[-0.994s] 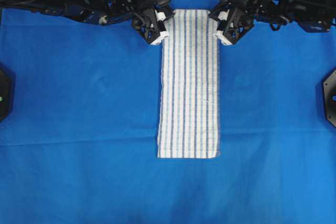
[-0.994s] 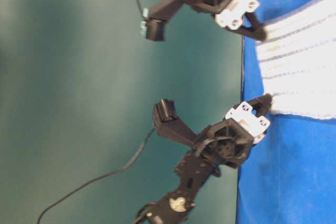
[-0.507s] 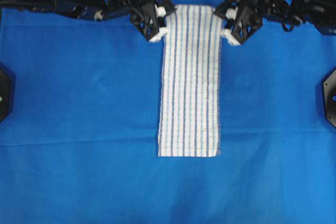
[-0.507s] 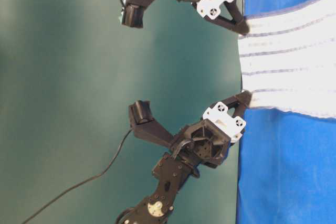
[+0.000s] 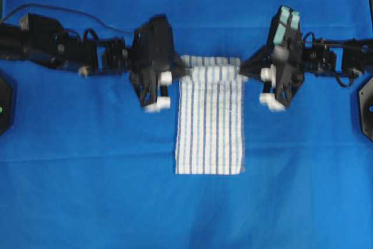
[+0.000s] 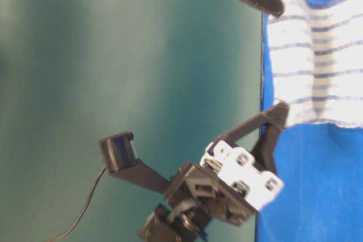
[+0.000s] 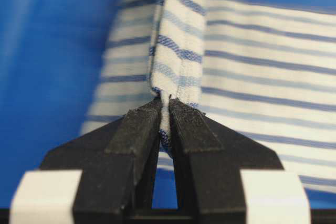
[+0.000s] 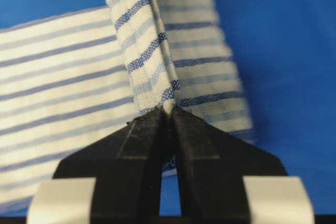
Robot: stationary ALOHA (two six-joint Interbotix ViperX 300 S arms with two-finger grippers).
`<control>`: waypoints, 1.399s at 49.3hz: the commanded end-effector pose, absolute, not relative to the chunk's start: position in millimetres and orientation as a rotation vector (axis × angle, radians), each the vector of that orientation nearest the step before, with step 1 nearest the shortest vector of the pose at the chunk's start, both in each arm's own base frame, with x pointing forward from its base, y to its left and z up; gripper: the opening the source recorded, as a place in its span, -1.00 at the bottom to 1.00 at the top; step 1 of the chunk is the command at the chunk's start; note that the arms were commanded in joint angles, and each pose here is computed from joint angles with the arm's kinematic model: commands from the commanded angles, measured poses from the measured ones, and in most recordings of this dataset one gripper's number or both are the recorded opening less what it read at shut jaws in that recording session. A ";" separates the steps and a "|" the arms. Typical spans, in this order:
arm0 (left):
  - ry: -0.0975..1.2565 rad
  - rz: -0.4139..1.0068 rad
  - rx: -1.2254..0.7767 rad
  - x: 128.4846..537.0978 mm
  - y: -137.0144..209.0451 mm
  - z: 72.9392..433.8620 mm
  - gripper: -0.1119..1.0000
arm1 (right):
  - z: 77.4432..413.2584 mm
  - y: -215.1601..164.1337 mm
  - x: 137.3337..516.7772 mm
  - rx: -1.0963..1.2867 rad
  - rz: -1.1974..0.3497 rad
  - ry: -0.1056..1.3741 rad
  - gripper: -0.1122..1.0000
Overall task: Fold the blue towel.
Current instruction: 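Pull the top end down over the strip's lower half with both grippers, then open both grippers and withdraw them sideways from the folded towel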
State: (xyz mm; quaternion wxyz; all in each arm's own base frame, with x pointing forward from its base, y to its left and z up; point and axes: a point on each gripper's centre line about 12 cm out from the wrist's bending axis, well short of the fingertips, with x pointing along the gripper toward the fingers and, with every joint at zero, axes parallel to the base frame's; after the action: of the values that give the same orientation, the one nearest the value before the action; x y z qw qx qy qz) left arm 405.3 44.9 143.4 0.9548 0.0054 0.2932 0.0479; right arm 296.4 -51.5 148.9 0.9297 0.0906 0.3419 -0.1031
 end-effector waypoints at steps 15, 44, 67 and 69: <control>0.582 -0.095 -0.011 404.9 -46.8 148.6 -0.74 | 148.8 29.0 300.7 0.218 -0.008 0.729 -0.68; 0.653 -0.168 -0.016 402.8 -84.7 119.7 -0.74 | 126.1 68.8 313.9 0.223 0.067 0.818 -0.68; 0.650 -0.162 -0.009 403.6 -80.9 120.3 -0.53 | 126.7 74.8 321.9 0.238 0.071 0.846 -0.61; 0.649 -0.162 -0.009 403.2 -80.9 121.1 -0.36 | 128.1 75.2 323.3 0.240 0.072 0.844 -0.41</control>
State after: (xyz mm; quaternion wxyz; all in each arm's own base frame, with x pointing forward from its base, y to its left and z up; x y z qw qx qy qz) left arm 399.4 -80.8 110.0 0.9391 -0.0010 0.3341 -0.0801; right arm 317.0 71.7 118.7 0.8991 0.1128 0.4218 0.0296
